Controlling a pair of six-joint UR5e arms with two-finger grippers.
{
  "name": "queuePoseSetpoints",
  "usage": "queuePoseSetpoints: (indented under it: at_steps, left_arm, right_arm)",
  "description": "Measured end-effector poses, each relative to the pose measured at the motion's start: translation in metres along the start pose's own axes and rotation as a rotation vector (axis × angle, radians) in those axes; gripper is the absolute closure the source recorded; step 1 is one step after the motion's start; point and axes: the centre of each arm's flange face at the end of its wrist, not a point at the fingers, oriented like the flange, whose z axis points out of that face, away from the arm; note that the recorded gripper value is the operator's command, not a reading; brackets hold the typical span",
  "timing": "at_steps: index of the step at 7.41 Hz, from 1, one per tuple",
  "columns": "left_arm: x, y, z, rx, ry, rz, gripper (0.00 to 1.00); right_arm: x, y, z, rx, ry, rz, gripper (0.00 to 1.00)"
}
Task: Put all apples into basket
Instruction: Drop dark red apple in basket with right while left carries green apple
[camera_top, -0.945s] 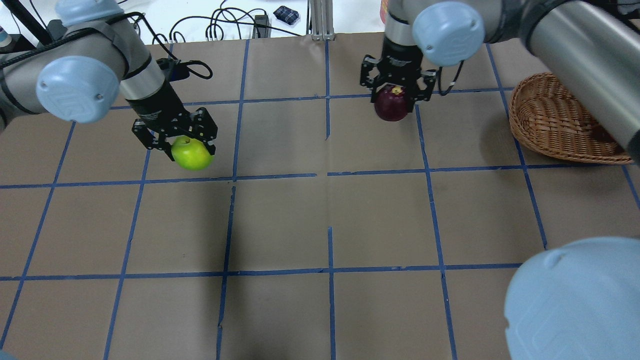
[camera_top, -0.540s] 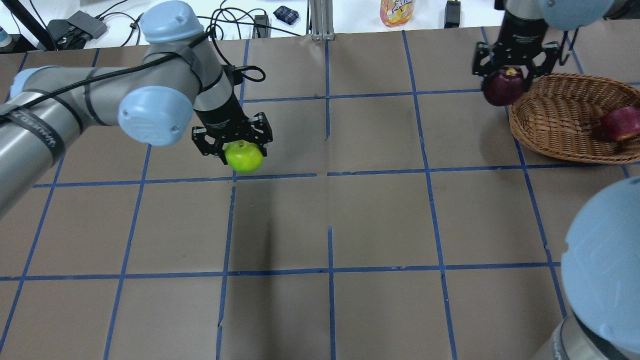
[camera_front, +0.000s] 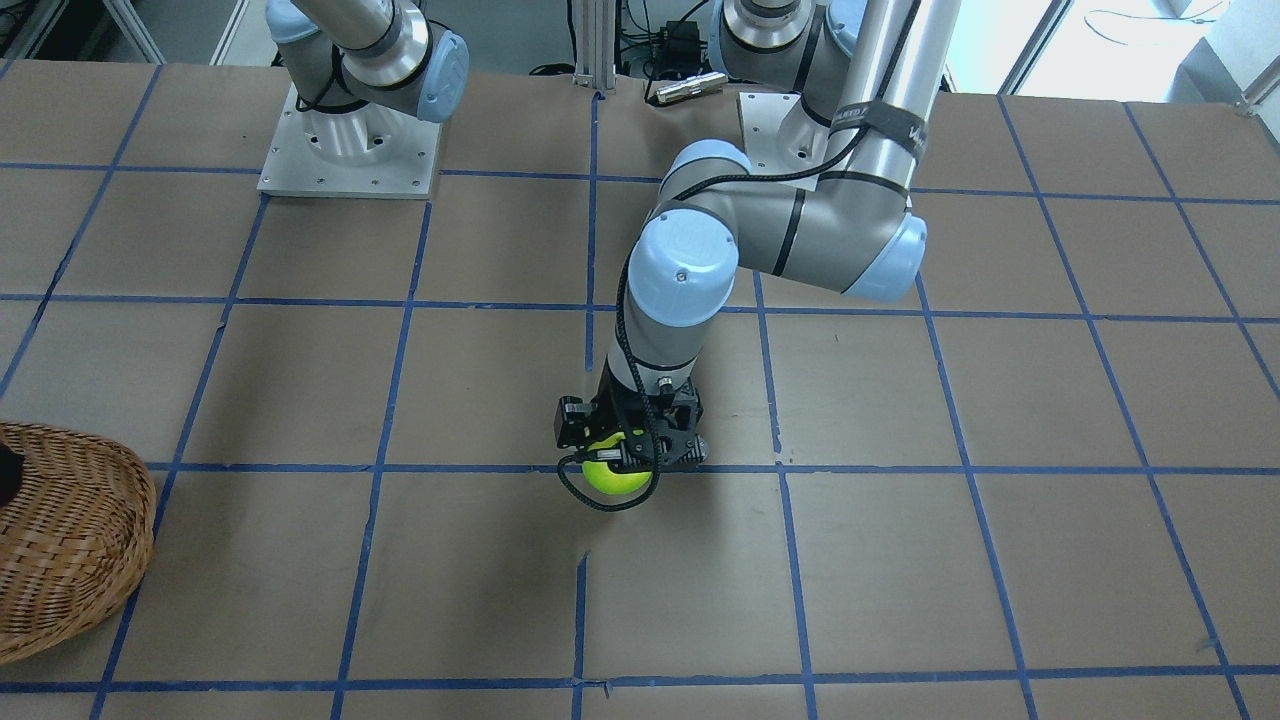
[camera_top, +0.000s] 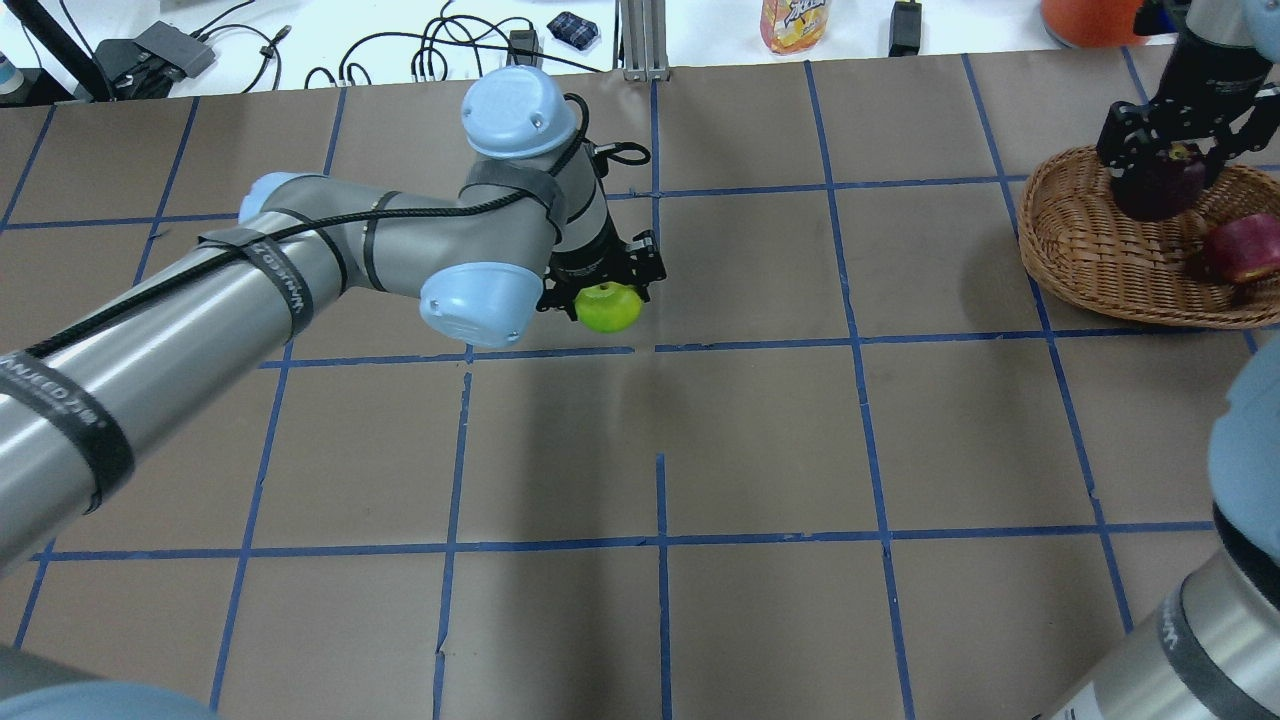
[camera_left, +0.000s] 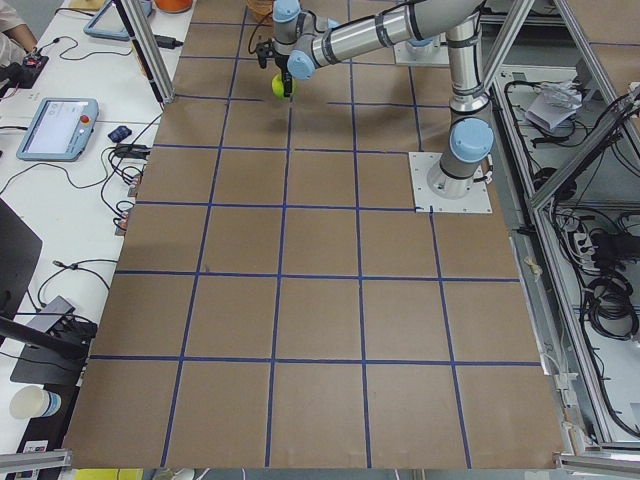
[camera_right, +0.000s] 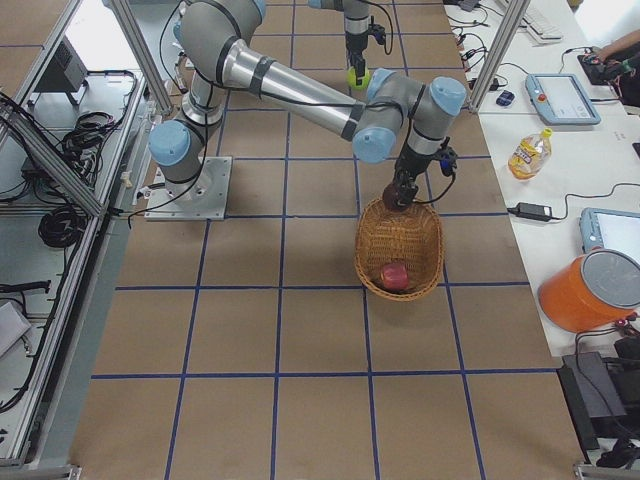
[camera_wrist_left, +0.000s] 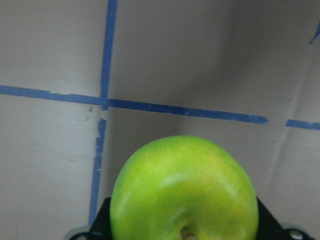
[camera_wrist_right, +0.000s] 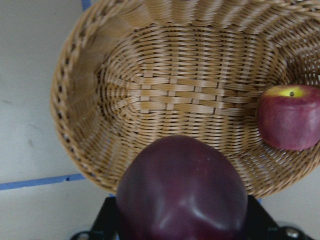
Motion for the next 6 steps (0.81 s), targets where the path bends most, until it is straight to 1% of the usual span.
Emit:
queuePoseSetpoints:
  at_steps: [1, 2, 3, 4, 5, 6]
  left_arm:
    - [0.014, 0.005, 0.015, 0.012, 0.003, 0.017, 0.47]
    - [0.020, 0.008, 0.026, 0.012, -0.002, 0.027, 0.00]
    - [0.021, 0.009, 0.033, 0.011, -0.012, 0.031, 0.00]
    - [0.021, 0.009, 0.038, 0.014, -0.027, 0.034, 0.00]
    - [0.021, 0.008, 0.037, 0.021, -0.035, 0.040, 0.00]
    - [0.025, 0.003, 0.024, 0.030, -0.031, 0.047, 0.00]
  right_arm:
    - [0.018, -0.008, 0.020, 0.006, -0.003, 0.000, 1.00]
    - [0.034, -0.016, 0.041, 0.014, -0.005, 0.008, 1.00]
    - [0.046, -0.022, 0.059, 0.020, -0.007, 0.016, 0.91]
    - [0.051, -0.025, 0.070, 0.022, -0.009, 0.022, 0.61]
    - [0.053, -0.028, 0.076, 0.022, -0.014, 0.027, 0.43]
    - [0.052, -0.030, 0.079, 0.030, -0.036, 0.035, 0.00]
